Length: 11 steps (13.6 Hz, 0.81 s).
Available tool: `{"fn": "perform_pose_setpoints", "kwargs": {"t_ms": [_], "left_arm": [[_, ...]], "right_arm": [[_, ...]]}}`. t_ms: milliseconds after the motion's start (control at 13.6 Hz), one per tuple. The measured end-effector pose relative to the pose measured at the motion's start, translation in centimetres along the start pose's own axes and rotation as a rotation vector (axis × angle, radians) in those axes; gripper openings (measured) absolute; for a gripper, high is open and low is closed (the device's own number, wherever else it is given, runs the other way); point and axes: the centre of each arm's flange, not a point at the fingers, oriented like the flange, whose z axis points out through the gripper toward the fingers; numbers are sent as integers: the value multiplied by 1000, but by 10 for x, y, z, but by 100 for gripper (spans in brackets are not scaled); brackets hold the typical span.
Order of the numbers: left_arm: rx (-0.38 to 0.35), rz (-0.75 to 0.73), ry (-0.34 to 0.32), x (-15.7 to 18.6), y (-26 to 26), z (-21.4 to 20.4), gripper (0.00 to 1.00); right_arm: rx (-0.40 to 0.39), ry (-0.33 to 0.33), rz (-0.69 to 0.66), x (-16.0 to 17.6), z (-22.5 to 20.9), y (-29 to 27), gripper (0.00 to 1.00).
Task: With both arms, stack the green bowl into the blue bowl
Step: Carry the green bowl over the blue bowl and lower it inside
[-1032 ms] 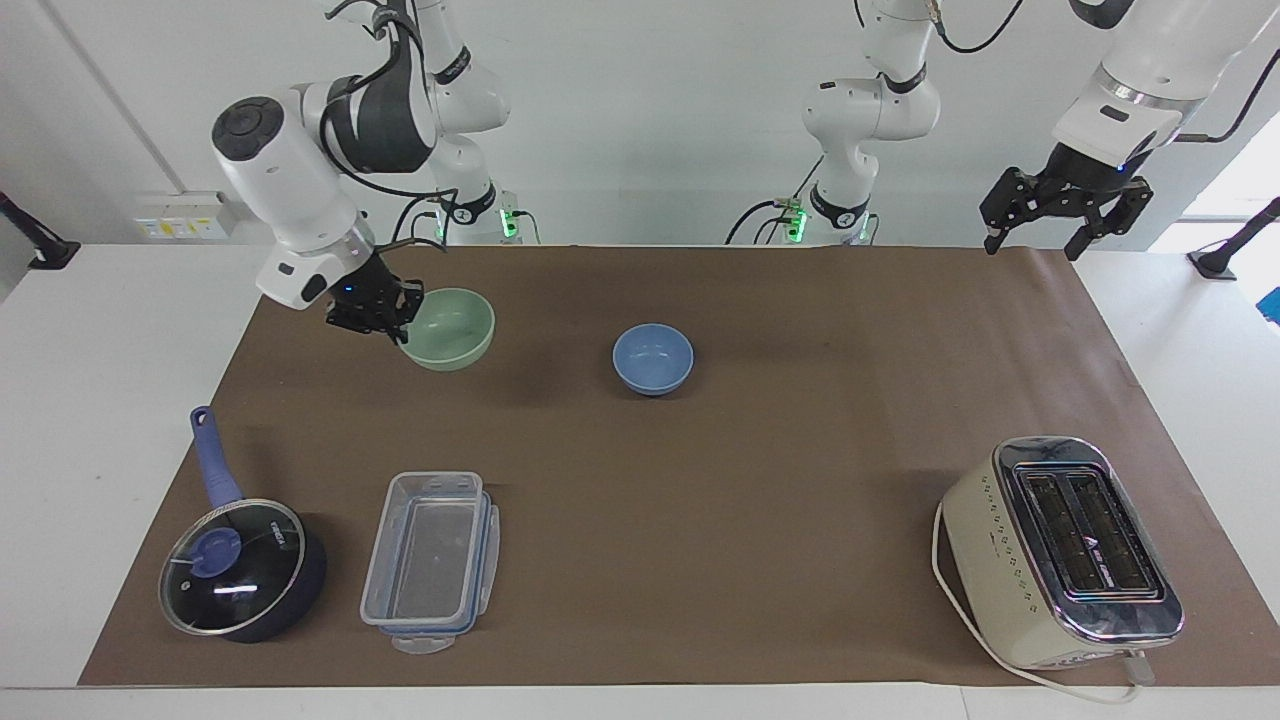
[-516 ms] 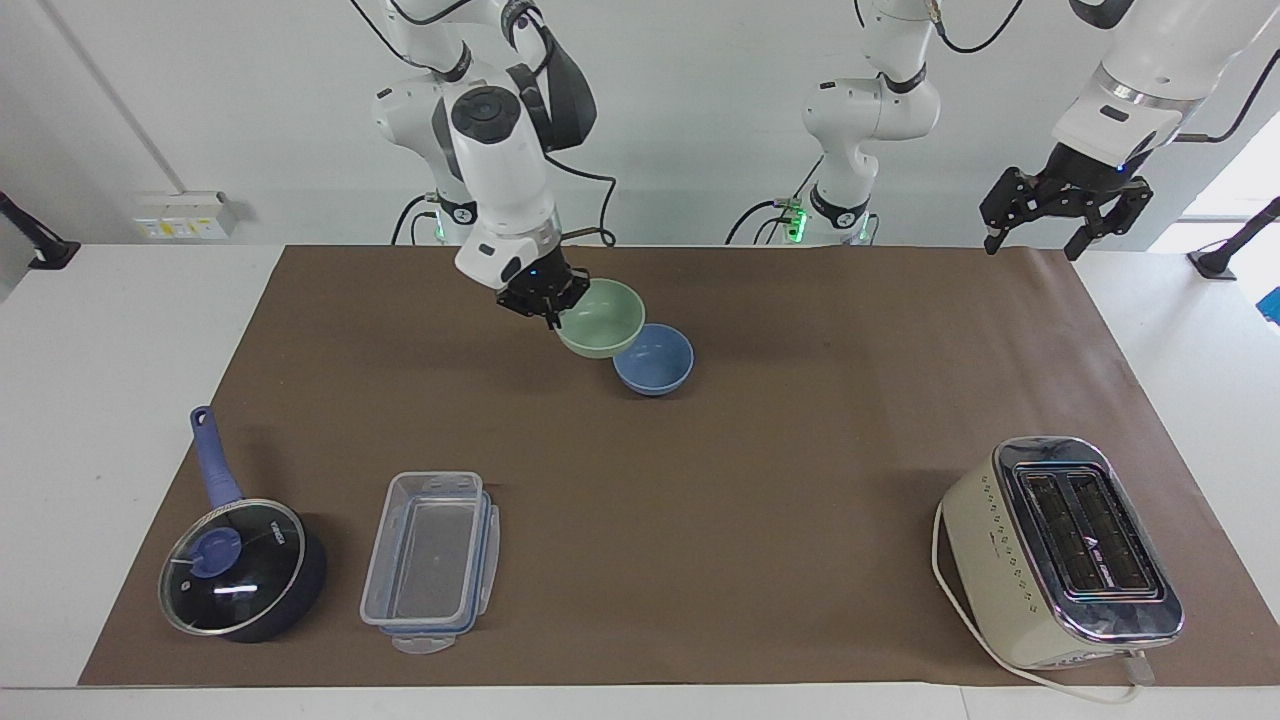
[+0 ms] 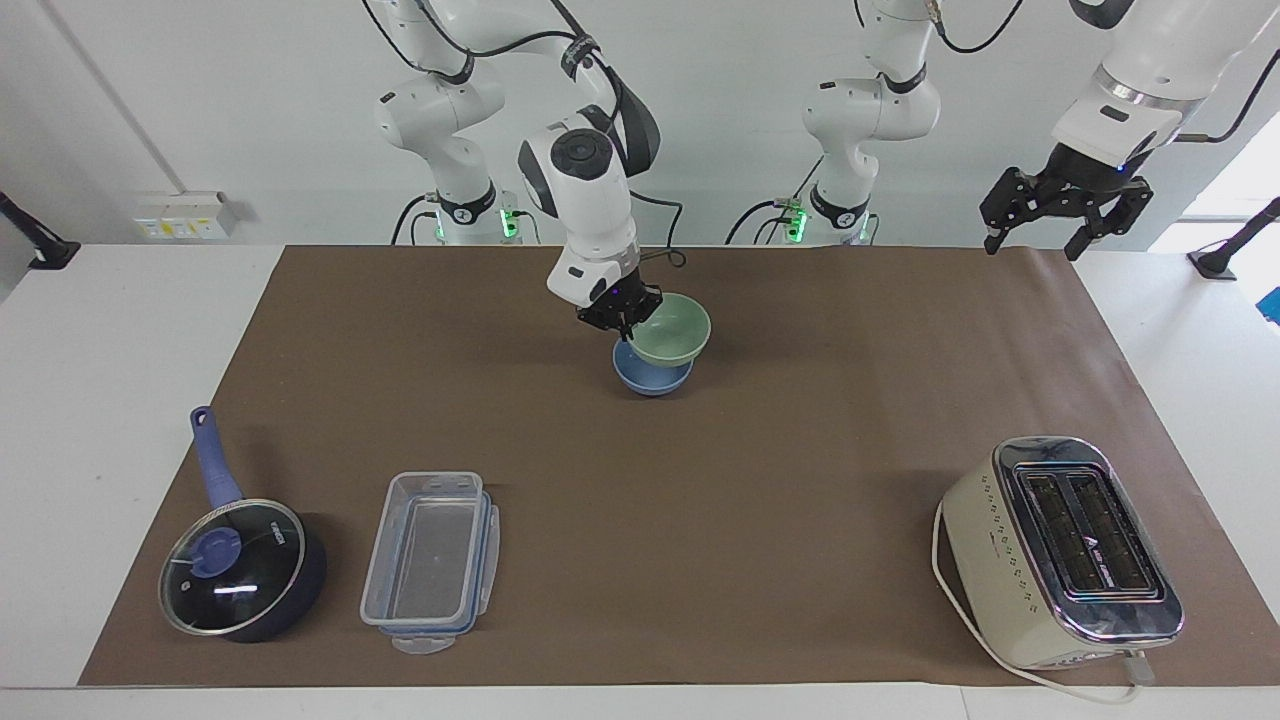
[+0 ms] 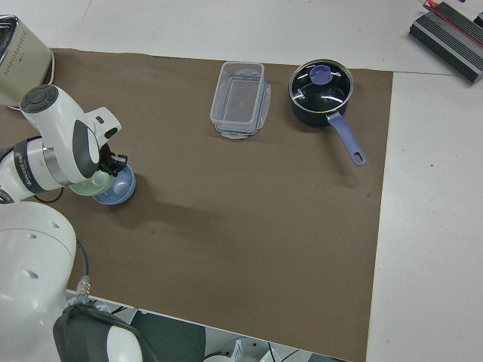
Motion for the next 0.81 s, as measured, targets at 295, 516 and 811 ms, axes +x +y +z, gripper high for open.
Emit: {"fn": "perform_pose_setpoints", "kwargs": {"t_ms": [295, 516, 811], "left_arm": [[0, 0, 0, 0, 0, 0, 100], [0, 0, 0, 0, 0, 0, 100], [0, 0, 0, 0, 0, 0, 100]], "right_arm": [[-2, 2, 7, -5, 10, 9, 4], [3, 23, 7, -5, 16, 11, 4], [8, 40, -1, -4, 16, 13, 4]]}}
